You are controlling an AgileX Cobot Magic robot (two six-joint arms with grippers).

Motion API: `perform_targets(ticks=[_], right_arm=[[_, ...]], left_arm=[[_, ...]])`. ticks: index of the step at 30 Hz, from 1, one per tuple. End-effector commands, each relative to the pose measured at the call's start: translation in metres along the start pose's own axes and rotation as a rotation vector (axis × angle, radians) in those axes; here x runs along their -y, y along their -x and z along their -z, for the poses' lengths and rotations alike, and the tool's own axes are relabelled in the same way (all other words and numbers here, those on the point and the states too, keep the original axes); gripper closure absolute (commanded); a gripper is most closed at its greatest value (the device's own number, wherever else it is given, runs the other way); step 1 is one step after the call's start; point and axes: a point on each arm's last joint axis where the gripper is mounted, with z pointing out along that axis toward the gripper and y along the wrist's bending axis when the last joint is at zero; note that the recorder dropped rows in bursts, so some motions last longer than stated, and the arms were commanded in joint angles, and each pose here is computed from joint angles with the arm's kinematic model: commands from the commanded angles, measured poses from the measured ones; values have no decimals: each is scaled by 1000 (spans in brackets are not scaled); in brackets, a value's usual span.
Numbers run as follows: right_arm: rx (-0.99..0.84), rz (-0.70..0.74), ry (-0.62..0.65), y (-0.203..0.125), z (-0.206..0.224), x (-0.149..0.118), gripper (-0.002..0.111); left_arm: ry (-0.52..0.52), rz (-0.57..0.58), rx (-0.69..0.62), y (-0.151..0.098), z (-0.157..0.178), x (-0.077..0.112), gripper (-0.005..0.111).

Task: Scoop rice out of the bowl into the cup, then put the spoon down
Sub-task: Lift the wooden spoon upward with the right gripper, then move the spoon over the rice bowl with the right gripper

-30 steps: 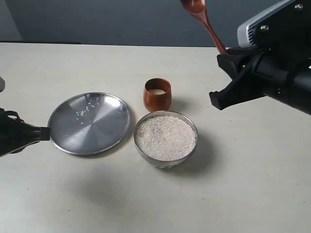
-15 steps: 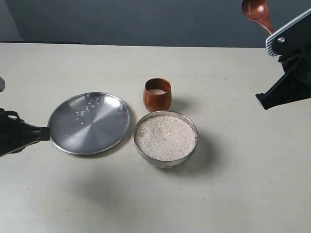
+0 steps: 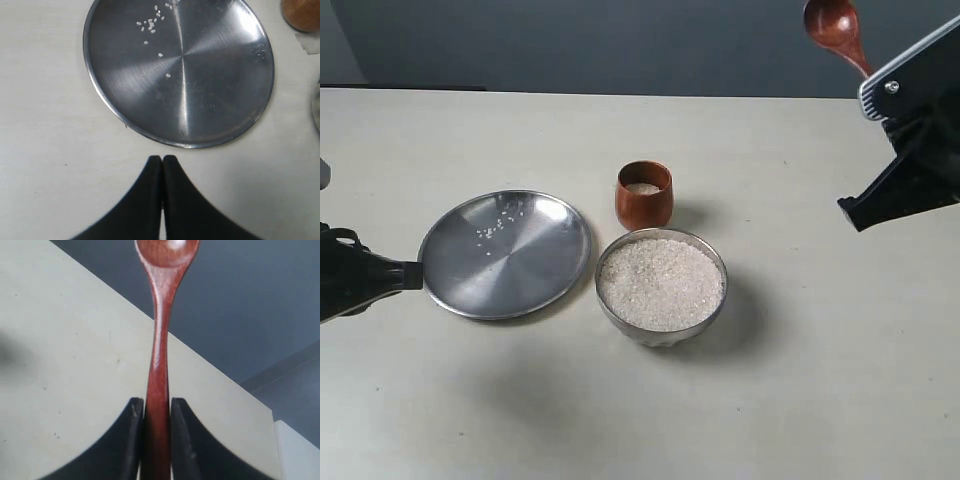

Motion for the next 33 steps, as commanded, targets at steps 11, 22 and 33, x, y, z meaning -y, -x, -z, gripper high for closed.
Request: perform_targets(ticks=[11,22,33], right_arm=[[93,-148,13,8,-1,-2,109],[261,-229,134,13,1,-16,109],[230,-196,153,8,-2,-21,109]], left_arm=[[1,-5,9,2,0,1,106],[1,-5,9,2,0,1,106],[1,-5,9,2,0,1,106]])
